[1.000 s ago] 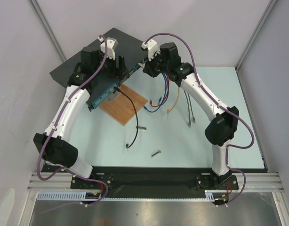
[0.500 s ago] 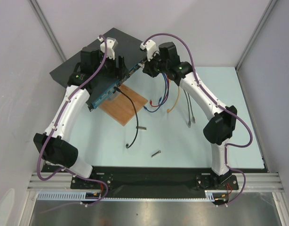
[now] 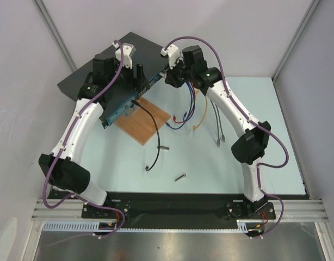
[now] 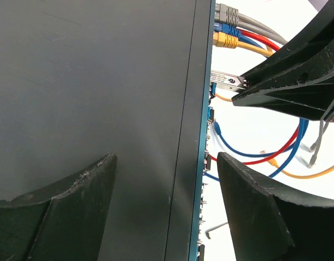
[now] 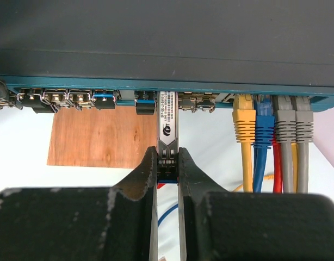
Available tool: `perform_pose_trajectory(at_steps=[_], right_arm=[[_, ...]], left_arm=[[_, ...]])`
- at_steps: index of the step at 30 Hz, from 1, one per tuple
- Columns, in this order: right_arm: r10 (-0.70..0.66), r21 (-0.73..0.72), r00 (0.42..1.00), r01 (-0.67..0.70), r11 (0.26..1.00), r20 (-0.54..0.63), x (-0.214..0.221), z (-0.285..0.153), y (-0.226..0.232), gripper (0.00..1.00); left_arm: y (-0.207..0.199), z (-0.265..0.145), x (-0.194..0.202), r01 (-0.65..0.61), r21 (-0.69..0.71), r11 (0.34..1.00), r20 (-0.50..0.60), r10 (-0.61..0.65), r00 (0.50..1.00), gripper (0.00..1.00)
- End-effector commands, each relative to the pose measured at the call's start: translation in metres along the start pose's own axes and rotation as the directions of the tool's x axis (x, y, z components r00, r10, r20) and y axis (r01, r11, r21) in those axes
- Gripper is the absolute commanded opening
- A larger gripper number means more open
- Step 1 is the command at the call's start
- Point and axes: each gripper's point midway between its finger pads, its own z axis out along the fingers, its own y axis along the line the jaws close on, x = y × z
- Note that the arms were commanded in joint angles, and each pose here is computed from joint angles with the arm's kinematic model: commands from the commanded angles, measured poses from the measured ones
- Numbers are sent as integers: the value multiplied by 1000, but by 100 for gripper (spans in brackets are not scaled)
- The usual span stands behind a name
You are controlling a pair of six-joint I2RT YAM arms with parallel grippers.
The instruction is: Insert the plug into the switch port
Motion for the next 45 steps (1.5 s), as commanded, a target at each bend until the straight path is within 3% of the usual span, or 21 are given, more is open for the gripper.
perform_pose_trajectory(at_steps=[1,6,12,45], right_arm=[[-62,-40,983,70,997,174,-52,11,17,0],[-90,-23,979,96,995,184,-58,12,19,0],[-107,-19,986,110,994,125,-33,20,12,0],[-31,-61,999,30,998,-21,-6,-4,13,0]], left_arm=[[1,-9,-16,12,-2,1000,47,-12,999,80],[3,-11,-16,10,-10,1000,51,-10,999,79],[2,-12,-16,10,-4,1000,51,-10,999,79],[2,-10,-11,16,12,1000,42,-16,999,79]])
